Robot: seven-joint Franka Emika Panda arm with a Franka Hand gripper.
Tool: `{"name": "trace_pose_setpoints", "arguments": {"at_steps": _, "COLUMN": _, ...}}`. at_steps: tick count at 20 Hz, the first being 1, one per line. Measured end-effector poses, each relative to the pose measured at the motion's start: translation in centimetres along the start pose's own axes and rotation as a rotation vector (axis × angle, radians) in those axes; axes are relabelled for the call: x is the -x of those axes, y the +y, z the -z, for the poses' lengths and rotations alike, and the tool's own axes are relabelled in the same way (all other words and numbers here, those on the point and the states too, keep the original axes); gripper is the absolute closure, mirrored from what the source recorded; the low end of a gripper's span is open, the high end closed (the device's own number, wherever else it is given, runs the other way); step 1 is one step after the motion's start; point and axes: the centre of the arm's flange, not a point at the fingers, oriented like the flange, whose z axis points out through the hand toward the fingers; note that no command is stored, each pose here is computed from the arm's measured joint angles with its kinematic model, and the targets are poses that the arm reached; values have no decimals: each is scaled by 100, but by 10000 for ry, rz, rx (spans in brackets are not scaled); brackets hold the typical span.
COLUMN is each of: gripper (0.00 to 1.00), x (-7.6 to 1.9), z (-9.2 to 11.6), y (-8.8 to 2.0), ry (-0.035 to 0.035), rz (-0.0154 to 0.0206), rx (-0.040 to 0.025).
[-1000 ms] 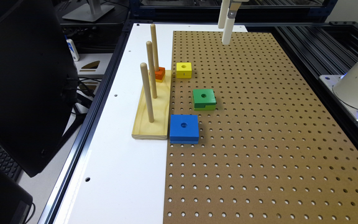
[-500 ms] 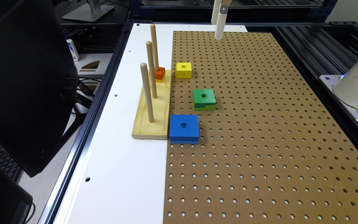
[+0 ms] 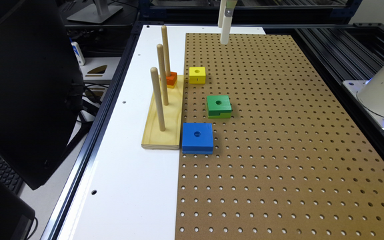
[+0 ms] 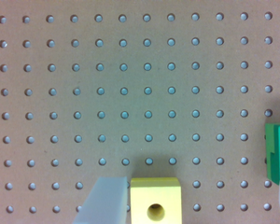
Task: Pick up yellow block.
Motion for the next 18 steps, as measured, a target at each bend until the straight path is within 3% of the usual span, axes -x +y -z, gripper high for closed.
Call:
{"name": "trace_pose_setpoints", "arguments": {"at_steps": 4, "gripper": 0, "x": -47, "z": 21, "y": 31, "ry": 45, "rz": -46, "rx": -27}}
{"name": "trace_pose_setpoints", "arguments": {"at_steps": 9, "gripper": 0, "x": -208, "z": 28, "y": 73, "ry": 112, "rz": -52, "rx": -56}}
{"name": "trace_pose_setpoints", "arguments": {"at_steps": 12, "gripper": 0, "x": -322, "z": -1, "y": 45, "ry": 119, "rz": -43, "rx": -56}}
{"name": "trace_pose_setpoints", "arguments": {"at_steps": 18, "gripper": 0, "x": -428, "z": -54, "y": -80, "ry": 112, "rz": 50, "rx": -65}}
